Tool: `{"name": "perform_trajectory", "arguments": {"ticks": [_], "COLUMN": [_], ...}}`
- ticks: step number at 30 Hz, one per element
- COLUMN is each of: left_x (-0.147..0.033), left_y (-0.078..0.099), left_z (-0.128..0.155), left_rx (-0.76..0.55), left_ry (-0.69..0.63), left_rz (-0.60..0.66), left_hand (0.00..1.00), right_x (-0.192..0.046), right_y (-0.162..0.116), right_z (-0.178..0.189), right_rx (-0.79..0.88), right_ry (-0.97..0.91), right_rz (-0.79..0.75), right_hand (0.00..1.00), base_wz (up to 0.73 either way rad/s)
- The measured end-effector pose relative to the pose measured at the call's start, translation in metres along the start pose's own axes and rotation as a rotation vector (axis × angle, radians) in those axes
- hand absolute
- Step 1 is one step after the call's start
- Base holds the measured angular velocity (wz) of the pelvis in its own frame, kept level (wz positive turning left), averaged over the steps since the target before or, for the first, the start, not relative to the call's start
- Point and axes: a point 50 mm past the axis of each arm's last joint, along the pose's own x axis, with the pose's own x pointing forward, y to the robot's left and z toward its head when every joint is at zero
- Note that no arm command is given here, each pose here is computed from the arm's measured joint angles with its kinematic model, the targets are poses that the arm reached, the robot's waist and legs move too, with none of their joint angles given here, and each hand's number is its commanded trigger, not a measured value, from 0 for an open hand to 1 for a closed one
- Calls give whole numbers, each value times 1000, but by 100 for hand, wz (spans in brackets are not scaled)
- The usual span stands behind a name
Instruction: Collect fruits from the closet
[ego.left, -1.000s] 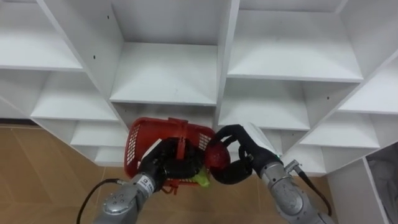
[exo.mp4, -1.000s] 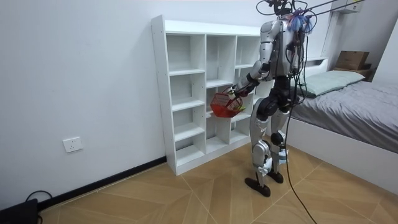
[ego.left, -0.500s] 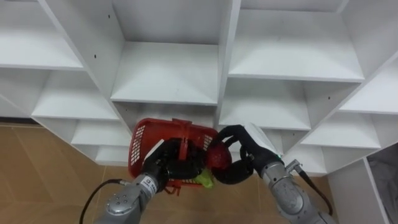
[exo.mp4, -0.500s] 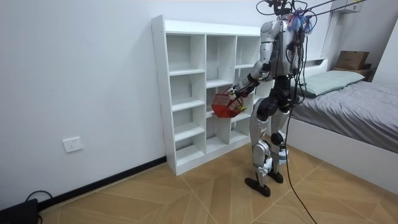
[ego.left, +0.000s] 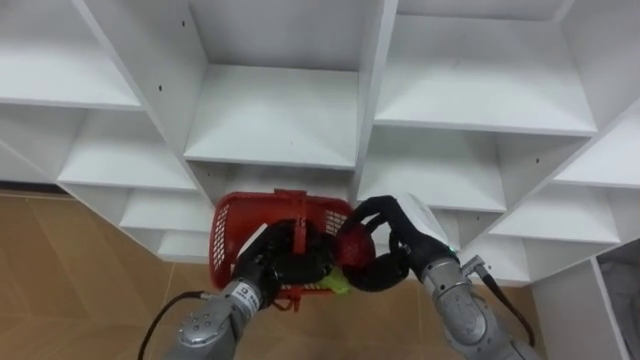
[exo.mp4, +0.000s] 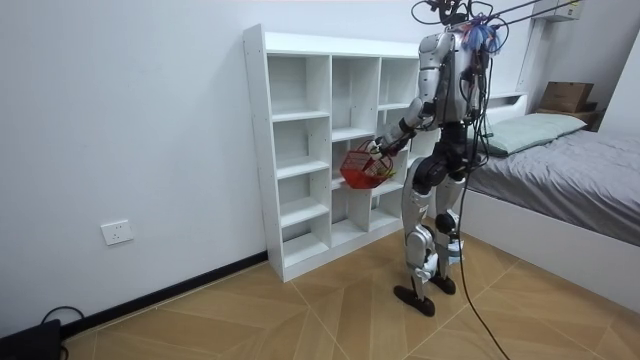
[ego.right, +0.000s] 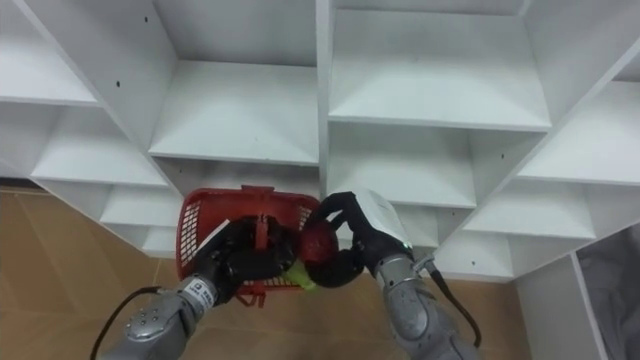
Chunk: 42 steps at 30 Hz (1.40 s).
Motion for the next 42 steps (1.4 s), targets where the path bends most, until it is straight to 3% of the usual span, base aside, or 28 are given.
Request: {"name": "perform_trajectory", "arguments": {"ticks": [9,42], "left_x": [1,-1], "left_y": [-11,-10], "left_z": [-5,-11], "left_rx": [3,-8], "left_ry": [27,56], "left_rz": [-68,-65], "left_hand": [100,100], "right_x": [5,5], "right_y": [7,11], "right_z": [11,12], "right_rx": [39,-3], "right_ry": [-23,-29], "right_rz": [7,31], "right_hand": [0,0], "base_wz": [0,0]}}
